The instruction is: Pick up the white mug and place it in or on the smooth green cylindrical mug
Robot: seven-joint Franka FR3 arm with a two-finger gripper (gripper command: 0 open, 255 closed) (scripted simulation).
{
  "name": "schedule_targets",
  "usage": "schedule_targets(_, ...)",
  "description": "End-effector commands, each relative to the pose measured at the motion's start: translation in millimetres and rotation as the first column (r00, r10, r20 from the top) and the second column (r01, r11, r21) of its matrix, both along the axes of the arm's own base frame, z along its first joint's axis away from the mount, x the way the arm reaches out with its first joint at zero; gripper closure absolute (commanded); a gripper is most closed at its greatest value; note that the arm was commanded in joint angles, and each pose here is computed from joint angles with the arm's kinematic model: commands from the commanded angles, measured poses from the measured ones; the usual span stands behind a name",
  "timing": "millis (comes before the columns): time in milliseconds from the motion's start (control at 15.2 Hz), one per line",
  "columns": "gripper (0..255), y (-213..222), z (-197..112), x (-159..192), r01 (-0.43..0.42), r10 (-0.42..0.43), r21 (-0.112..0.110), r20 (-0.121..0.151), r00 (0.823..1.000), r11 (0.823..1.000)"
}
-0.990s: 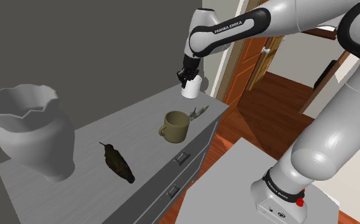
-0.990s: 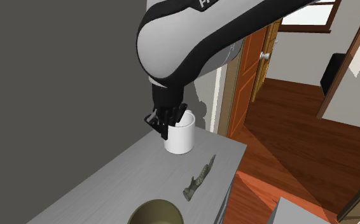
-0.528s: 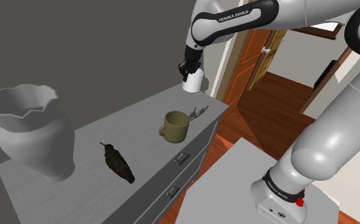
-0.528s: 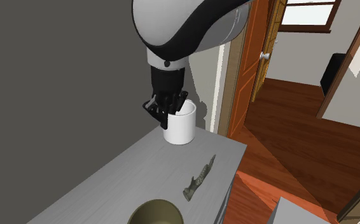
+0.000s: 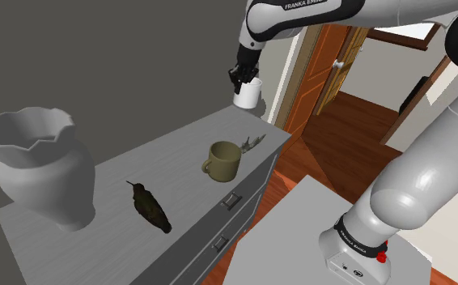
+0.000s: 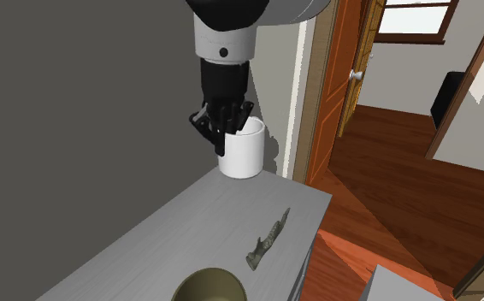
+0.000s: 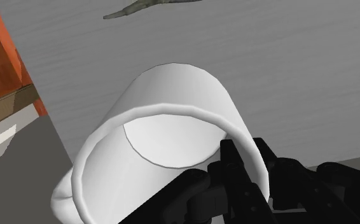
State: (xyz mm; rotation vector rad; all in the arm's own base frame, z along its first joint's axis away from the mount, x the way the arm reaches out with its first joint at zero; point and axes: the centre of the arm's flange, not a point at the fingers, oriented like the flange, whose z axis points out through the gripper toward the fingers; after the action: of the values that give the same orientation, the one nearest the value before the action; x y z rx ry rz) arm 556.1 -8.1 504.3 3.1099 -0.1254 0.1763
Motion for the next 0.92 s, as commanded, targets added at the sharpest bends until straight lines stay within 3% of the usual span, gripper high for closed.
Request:
schedule_targets(0,255,-0.8,10.8,0.9,0.000,0.000,0.000,0.000,1.000,1.000)
schedule_targets(858,255,138.0,26.9,-74.2,0.000,0.000,0.000,0.000,1.000,1.000)
